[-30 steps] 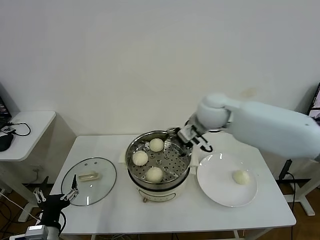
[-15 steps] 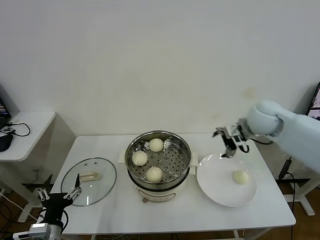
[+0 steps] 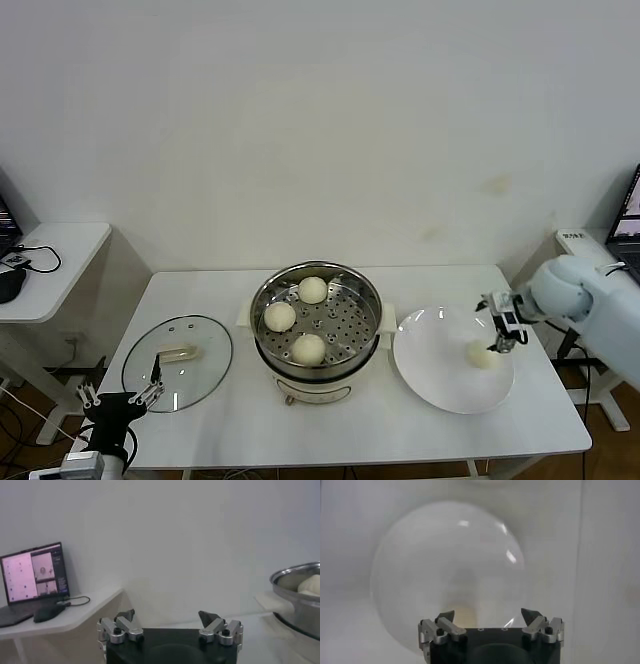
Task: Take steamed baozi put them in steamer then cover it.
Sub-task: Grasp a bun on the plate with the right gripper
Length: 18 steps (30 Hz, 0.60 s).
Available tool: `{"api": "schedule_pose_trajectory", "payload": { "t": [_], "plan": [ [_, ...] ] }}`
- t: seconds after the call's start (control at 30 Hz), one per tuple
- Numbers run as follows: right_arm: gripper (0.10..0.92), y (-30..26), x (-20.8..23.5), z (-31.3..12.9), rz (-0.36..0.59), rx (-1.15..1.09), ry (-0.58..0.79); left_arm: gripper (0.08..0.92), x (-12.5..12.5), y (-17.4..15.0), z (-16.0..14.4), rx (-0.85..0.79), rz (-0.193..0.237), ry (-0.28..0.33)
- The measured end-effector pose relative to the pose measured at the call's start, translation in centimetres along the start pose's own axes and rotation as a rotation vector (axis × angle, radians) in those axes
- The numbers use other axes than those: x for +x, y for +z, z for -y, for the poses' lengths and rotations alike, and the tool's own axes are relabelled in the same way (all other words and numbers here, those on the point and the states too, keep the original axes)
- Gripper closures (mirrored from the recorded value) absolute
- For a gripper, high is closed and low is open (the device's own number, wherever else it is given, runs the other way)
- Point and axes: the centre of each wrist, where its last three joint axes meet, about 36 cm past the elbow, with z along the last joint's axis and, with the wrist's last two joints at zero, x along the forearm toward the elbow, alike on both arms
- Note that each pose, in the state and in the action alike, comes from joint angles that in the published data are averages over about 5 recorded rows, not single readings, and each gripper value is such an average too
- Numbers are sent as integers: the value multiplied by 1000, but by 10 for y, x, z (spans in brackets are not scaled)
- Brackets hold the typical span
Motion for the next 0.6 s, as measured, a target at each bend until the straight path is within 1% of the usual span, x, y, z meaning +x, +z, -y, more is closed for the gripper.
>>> {"api": "schedule_pose_trajectory", "payload": {
  "t": [0.23,0.6],
  "plan": [
    [199,13,-31,-10,-33,-31,-27,177,3,-1,1,-4,-4,-4],
    [210,10,-67,-14,-41,-54,-45,177,4,0,1,-5,-8,-6]
  ]
}}
